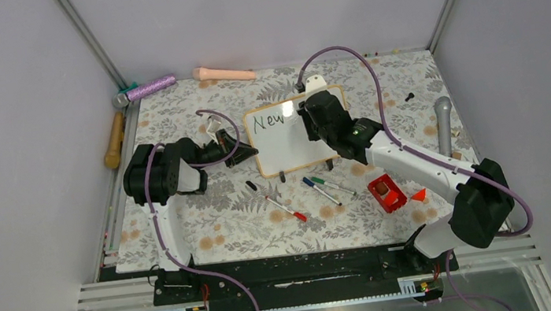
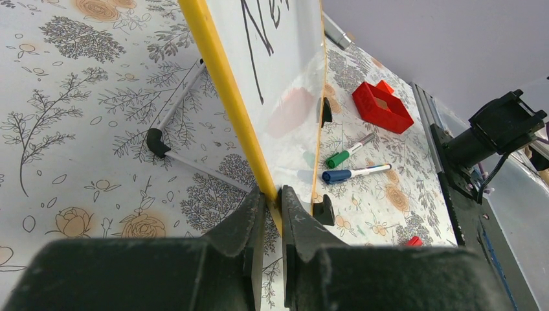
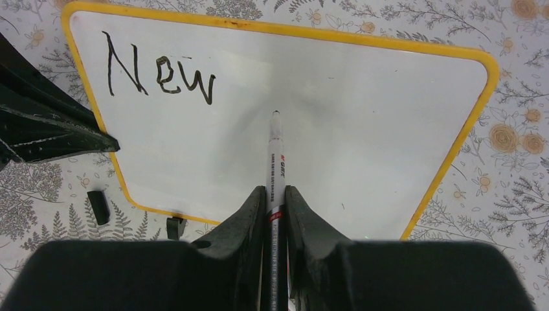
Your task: Write a sentence on the whiteboard
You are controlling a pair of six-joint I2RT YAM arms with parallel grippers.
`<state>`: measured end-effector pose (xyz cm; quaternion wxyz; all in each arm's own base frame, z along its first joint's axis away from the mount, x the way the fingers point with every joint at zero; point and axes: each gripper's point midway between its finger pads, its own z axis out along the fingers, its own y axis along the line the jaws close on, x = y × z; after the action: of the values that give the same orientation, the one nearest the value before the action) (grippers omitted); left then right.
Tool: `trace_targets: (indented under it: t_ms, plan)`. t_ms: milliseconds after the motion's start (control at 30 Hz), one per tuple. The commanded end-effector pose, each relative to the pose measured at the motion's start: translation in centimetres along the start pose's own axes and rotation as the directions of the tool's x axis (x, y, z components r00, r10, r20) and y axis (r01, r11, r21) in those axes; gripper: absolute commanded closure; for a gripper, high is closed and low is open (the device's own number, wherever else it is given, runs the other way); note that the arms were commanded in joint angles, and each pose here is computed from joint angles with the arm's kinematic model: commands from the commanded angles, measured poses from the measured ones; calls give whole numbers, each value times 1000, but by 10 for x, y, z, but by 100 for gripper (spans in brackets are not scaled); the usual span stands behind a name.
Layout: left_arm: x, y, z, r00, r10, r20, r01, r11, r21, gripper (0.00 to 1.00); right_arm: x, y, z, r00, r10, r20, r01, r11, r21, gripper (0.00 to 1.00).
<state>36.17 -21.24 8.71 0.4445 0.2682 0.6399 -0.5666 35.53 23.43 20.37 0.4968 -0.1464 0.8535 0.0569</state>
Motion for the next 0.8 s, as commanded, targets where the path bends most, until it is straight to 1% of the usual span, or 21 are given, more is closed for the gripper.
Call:
trace_targets:
  t_ms: [0, 167, 300, 400, 500, 567, 767]
  plan:
    - [21, -1, 0, 998, 52, -48, -49, 998, 44, 100, -19, -3, -10, 997, 22, 69, -21, 1000, -15, 100]
    - [22, -2, -2, 996, 73, -44, -72, 997, 35, 100, -19, -2, -12, 997, 27, 75, -26, 999, -24, 100]
    - [21, -1, 0, 998, 49, -49, -47, 998, 46, 100, -17, -1, -11, 997, 27, 71, -25, 999, -24, 100]
    - [19, 2, 0, 999, 30, -37, -29, 999, 23, 100, -15, -1, -9, 997, 26, 66, -24, 999, -25, 100]
    - [20, 4, -1, 999, 37, -28, -37, 999, -4, 100, -12, 1, -7, 997, 33, 67, -31, 999, -30, 100]
    - [21, 3, -1, 999, 38, -37, -37, 999, 15, 100, -10, 2, -6, 997, 42, 67, -40, 999, -33, 100]
    - [19, 3, -1, 999, 38, -32, -37, 999, 9, 100, -10, 4, -6, 996, 48, 76, -45, 998, -46, 100]
